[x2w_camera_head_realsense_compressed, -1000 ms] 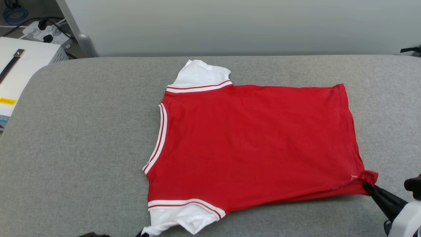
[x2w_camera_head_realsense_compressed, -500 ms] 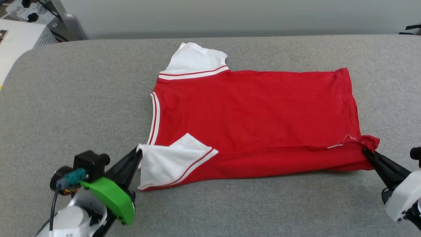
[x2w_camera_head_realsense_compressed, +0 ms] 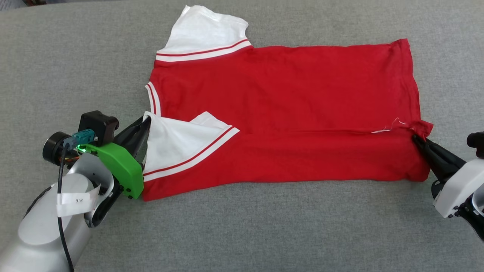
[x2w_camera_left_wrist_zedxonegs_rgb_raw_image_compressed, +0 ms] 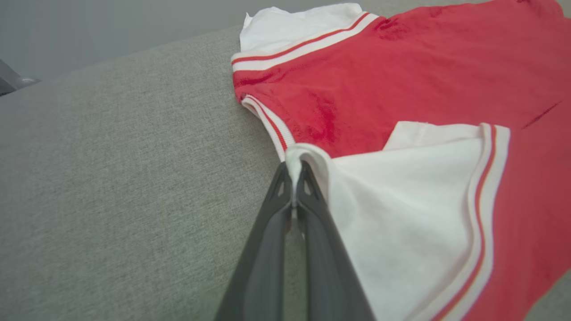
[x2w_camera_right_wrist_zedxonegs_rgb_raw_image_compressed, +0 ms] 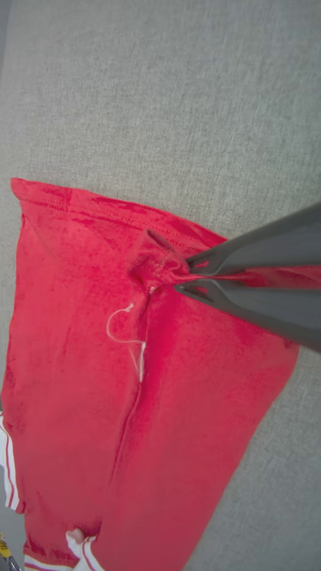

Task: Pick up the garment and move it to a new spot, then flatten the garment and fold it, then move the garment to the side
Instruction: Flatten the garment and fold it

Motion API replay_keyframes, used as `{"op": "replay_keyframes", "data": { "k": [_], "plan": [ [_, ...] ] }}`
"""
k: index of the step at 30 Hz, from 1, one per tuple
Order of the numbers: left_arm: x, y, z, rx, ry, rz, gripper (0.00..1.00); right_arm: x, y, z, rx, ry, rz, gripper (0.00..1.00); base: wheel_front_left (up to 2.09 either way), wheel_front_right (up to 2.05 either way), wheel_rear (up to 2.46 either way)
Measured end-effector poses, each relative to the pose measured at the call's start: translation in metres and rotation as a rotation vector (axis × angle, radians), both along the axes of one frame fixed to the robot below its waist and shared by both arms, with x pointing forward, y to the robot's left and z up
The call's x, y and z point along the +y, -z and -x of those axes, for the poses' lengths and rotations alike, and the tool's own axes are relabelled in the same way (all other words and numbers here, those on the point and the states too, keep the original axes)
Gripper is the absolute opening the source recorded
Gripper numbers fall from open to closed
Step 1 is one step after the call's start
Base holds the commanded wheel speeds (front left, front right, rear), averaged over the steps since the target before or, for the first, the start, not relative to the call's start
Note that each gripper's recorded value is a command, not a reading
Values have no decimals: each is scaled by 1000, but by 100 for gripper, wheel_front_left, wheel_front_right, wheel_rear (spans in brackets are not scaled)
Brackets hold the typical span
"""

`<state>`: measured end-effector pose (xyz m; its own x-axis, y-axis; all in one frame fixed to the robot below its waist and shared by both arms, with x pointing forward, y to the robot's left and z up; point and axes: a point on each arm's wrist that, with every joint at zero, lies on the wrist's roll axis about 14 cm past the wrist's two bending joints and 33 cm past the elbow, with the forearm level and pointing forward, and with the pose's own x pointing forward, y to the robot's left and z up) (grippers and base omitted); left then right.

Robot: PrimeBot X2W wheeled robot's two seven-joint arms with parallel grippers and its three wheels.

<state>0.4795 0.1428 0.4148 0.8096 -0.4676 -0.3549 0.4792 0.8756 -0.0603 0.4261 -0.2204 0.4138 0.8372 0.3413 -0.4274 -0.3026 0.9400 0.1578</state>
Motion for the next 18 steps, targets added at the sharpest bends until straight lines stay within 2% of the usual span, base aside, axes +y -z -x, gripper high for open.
{"op": "replay_keyframes", "data": {
  "k": [5, 12, 13, 14, 15, 18],
  "plan": [
    [-2, 41, 3, 103, 22, -32, 0, 0, 27, 2, 75, 1, 15, 0, 0, 0, 0],
    [-4, 51, -2, 107, 20, -14, 0, 2, 40, 1, 101, -3, 25, 0, 0, 0, 0],
    [-3, 51, -2, 104, 16, -15, 40, 2, 40, 0, 97, 5, 18, 26, 0, 0, 0],
    [-3, 50, -2, 96, 15, -15, 85, 1, 38, -1, 90, 15, 7, 43, 0, 0, 0],
    [-3, 46, -3, 81, 15, -20, 100, -1, 31, -4, 61, 34, -8, 100, 0, 0, 0],
    [2, 36, -3, 52, 16, -38, 100, -7, 13, -8, -8, 54, -22, 100, 0, 0, 0]
  ]
}}
